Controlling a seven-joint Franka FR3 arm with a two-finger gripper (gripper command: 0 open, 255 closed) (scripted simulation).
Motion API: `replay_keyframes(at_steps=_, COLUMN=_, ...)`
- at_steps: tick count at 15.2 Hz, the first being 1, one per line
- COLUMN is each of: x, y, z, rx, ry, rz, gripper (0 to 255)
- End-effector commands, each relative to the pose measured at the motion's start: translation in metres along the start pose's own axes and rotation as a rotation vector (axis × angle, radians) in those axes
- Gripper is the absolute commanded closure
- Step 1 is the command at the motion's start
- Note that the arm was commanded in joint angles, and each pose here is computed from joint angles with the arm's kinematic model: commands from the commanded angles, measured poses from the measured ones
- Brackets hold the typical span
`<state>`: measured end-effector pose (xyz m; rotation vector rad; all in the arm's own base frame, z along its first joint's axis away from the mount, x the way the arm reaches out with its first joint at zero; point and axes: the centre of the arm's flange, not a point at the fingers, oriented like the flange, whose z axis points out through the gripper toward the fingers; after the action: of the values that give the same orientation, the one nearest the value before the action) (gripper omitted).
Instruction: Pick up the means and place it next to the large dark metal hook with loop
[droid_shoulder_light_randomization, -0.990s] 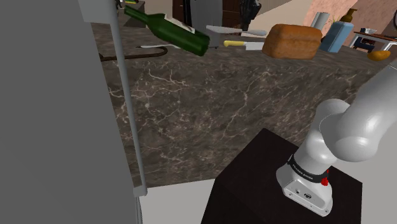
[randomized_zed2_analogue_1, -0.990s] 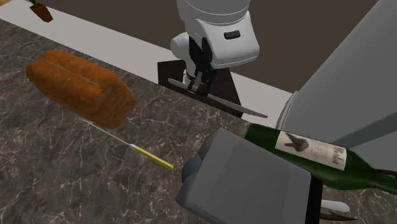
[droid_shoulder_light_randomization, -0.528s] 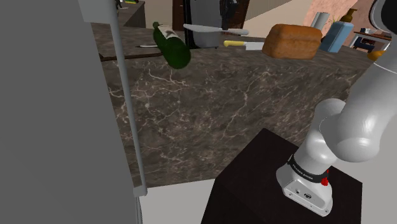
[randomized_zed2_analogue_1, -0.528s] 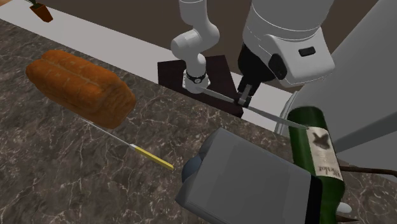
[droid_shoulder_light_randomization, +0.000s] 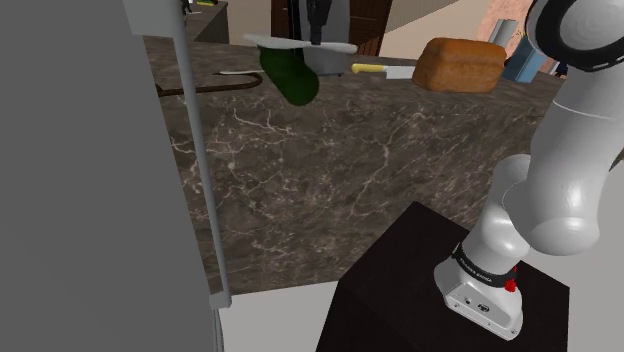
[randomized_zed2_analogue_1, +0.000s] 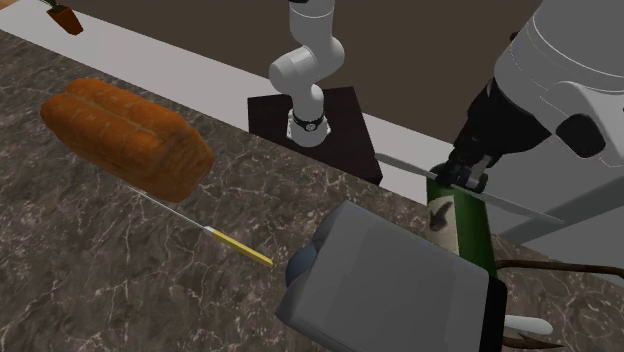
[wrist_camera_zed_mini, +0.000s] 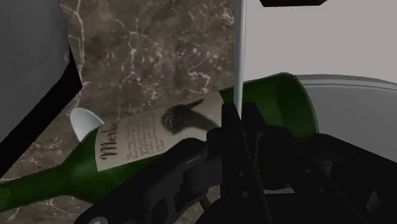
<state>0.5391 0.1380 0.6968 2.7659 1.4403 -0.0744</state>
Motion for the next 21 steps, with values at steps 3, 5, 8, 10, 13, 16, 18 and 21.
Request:
replay_keyframes(at_steps=3, x=0.029, y=-0.002, z=0.009, rx=0.001, ry=0.001, rz=0.000, gripper=255)
replay_keyframes(at_steps=5, x=0.030, y=-0.002, z=0.019, rx=0.001, ry=0.001, rz=0.000, gripper=255)
replay_keyframes(at_steps=8, x=0.031, y=-0.002, z=0.035, rx=0.001, ry=0.001, rz=0.000, gripper=255)
replay_keyframes(at_steps=10, x=0.031, y=-0.002, z=0.046, rx=0.001, ry=0.001, rz=0.000, gripper=255)
replay_keyframes(at_steps=13, x=0.032, y=-0.002, z=0.062, rx=0.001, ry=0.001, rz=0.000, gripper=255)
replay_keyframes(at_steps=16, x=0.033, y=-0.002, z=0.077, rx=0.001, ry=0.001, rz=0.000, gripper=255)
replay_keyframes(at_steps=18, x=0.034, y=-0.002, z=0.088, rx=0.001, ry=0.001, rz=0.000, gripper=255)
replay_keyframes(at_steps=21, x=0.034, y=-0.002, z=0.088, rx=0.001, ry=0.001, rz=0.000, gripper=255)
